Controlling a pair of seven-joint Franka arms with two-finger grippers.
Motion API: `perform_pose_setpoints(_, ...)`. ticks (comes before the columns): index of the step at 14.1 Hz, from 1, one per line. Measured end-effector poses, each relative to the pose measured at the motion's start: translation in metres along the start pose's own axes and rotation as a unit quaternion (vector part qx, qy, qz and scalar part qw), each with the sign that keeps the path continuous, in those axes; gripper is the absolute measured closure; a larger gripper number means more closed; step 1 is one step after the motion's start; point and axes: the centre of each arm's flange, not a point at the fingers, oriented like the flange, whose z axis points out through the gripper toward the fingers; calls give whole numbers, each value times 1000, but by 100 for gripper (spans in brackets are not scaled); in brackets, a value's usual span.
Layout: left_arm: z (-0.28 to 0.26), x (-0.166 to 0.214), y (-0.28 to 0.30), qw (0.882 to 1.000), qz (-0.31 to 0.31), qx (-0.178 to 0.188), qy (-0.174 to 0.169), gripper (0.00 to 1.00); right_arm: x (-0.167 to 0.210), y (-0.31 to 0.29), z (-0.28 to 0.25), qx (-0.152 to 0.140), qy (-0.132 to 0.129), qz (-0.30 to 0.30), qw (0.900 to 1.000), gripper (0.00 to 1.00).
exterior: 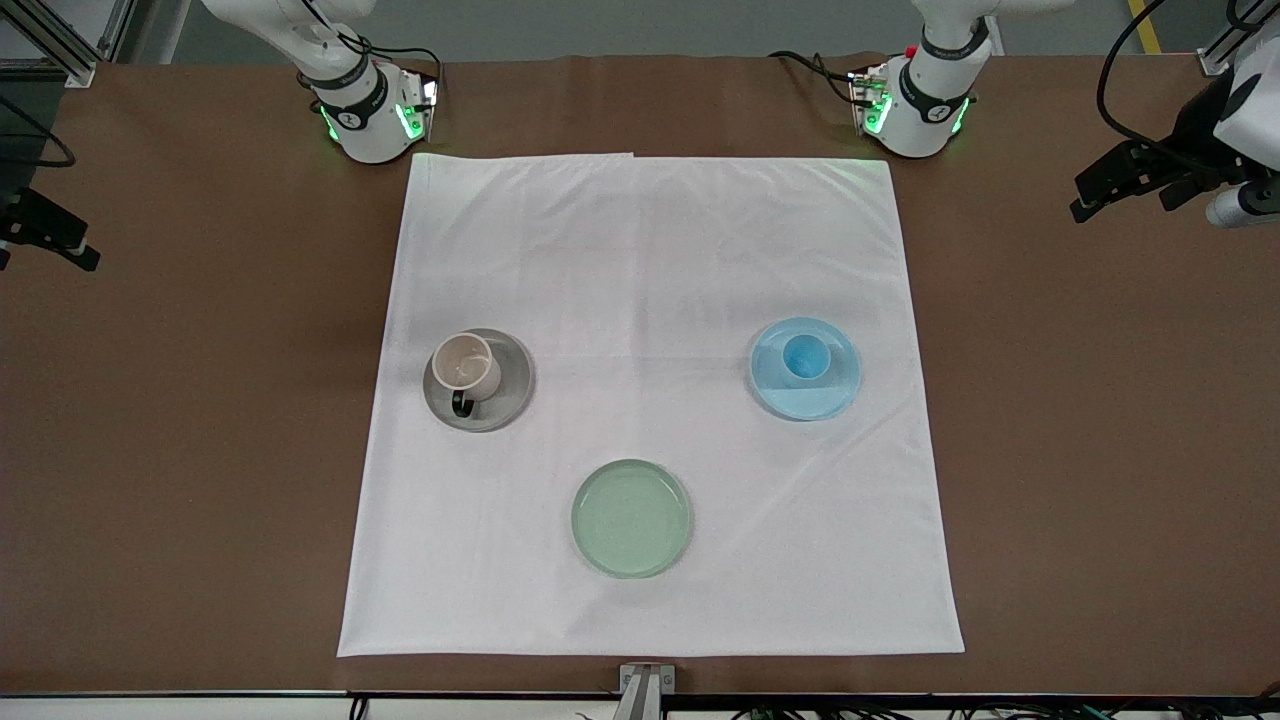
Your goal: Place blue cup in blue plate and white mug in gray plate
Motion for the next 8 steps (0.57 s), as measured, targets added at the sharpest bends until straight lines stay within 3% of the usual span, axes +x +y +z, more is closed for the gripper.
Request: perform_pose_setpoints(8, 0, 0, -1, 1000, 0, 6, 1, 0, 23, -10, -12, -6, 19, -8, 1000, 0)
